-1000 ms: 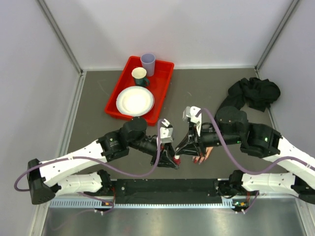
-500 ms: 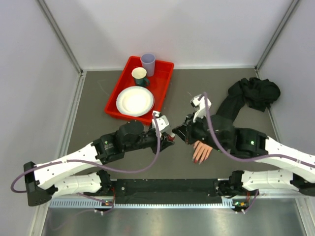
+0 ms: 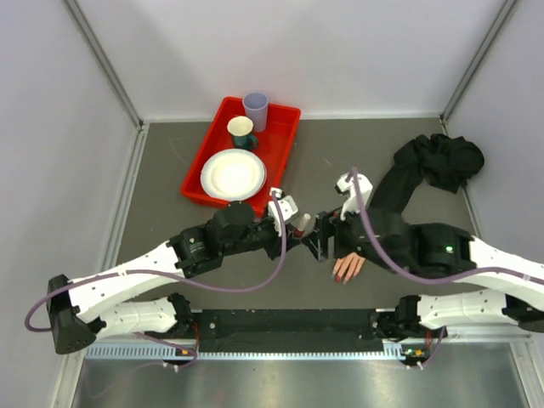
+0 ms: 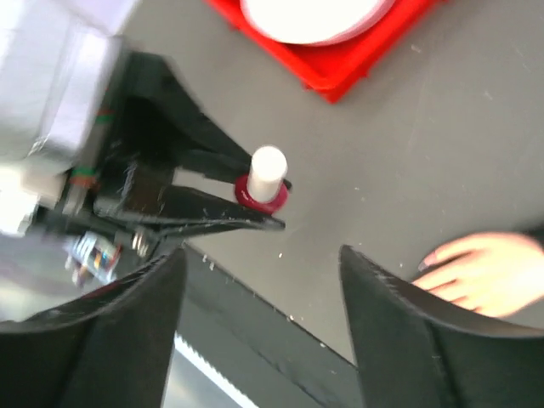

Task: Paint the nails

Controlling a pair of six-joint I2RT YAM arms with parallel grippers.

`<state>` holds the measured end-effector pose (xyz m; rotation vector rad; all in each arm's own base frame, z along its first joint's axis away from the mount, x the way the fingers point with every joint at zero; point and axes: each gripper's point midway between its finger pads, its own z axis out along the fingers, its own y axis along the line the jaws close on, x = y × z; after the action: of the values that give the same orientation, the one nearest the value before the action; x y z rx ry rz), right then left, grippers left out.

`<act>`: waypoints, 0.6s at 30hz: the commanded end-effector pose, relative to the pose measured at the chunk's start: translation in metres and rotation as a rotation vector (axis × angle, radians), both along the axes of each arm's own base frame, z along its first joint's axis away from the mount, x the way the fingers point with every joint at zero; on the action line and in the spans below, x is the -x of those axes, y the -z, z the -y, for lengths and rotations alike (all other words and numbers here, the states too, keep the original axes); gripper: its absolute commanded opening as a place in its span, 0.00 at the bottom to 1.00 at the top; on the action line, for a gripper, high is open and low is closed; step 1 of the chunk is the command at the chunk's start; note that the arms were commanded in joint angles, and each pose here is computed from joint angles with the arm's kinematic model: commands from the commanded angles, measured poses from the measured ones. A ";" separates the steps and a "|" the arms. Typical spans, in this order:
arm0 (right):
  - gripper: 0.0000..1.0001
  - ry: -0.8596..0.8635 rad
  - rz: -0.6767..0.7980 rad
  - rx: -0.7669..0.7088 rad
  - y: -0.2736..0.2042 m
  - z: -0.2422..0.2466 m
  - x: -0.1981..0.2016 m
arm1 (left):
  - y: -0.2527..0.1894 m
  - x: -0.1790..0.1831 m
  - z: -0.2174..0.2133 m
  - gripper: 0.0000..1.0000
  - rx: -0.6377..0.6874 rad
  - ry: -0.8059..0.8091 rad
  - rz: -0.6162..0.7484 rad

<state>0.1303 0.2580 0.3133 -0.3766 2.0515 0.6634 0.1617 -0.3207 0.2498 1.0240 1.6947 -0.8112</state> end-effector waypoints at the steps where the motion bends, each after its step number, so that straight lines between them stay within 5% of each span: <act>1: 0.74 -0.412 0.122 -0.023 -0.031 0.006 0.044 | -0.032 0.052 0.011 0.00 0.108 0.294 -0.019; 7: 0.69 -0.674 0.192 -0.115 -0.049 0.012 0.073 | -0.045 0.116 0.012 0.00 0.142 0.650 -0.162; 18: 0.50 -0.825 0.177 -0.091 -0.050 -0.004 0.089 | -0.054 0.130 0.019 0.00 0.150 0.755 -0.233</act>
<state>0.0512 0.2576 0.3439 -1.1507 1.7421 1.0763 0.0417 -0.3384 0.2761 1.5093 1.4996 -1.4908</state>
